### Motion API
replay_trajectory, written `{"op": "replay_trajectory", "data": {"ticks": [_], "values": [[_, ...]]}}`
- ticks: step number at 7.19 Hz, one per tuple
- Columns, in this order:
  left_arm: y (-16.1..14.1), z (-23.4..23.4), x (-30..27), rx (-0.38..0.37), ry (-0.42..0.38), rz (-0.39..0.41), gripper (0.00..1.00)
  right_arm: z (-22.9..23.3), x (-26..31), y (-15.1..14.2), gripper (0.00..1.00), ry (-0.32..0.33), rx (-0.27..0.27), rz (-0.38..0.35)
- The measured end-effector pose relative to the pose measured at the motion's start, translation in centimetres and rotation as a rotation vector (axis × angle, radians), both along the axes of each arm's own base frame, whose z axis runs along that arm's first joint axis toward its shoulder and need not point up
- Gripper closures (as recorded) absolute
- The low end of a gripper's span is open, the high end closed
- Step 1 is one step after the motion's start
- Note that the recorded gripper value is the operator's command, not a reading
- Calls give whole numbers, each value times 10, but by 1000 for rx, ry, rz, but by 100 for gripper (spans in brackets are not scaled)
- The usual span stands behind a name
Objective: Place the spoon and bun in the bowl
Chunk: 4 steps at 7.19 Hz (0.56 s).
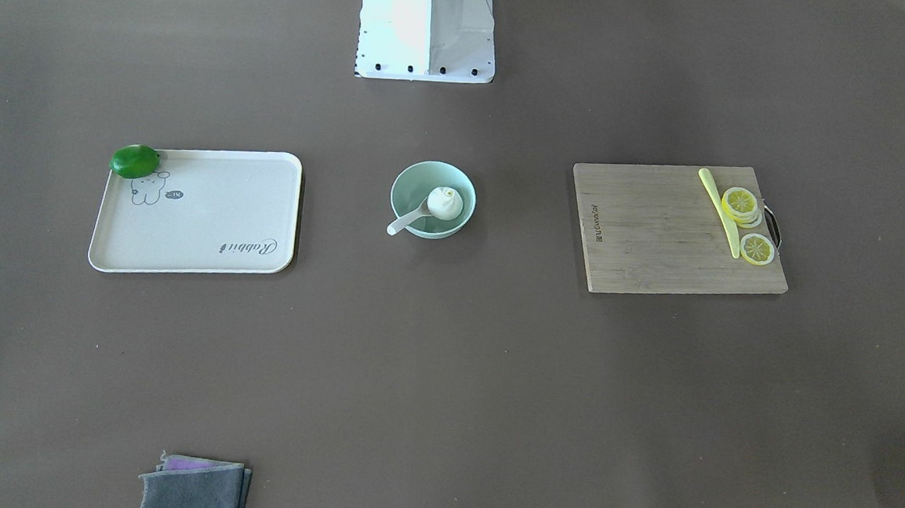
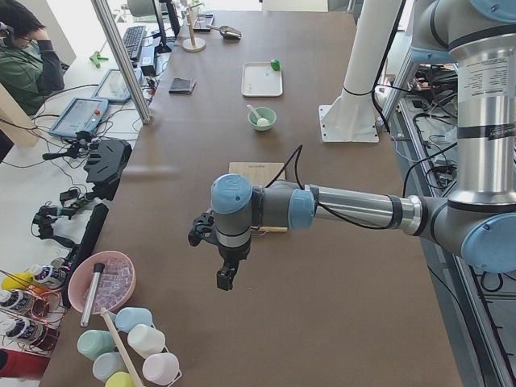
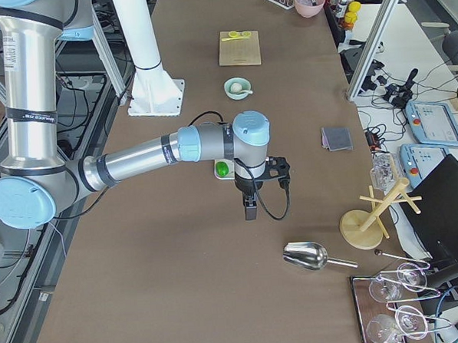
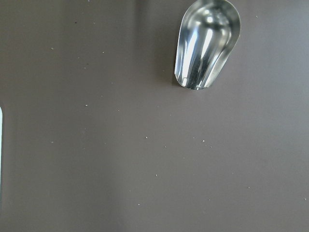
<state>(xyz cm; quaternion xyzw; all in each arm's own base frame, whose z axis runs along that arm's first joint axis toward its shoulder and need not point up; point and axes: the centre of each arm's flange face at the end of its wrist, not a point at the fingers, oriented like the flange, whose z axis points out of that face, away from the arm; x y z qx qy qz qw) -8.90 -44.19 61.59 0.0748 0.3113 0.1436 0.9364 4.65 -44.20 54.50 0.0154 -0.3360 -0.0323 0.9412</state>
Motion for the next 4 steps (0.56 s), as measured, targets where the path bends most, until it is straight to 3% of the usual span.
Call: {"op": "replay_trajectory", "data": {"ticks": [4], "values": [[3,-12,-2,29,-12,-1,1,3,-2,2,0,-15,-9,-3]]}}
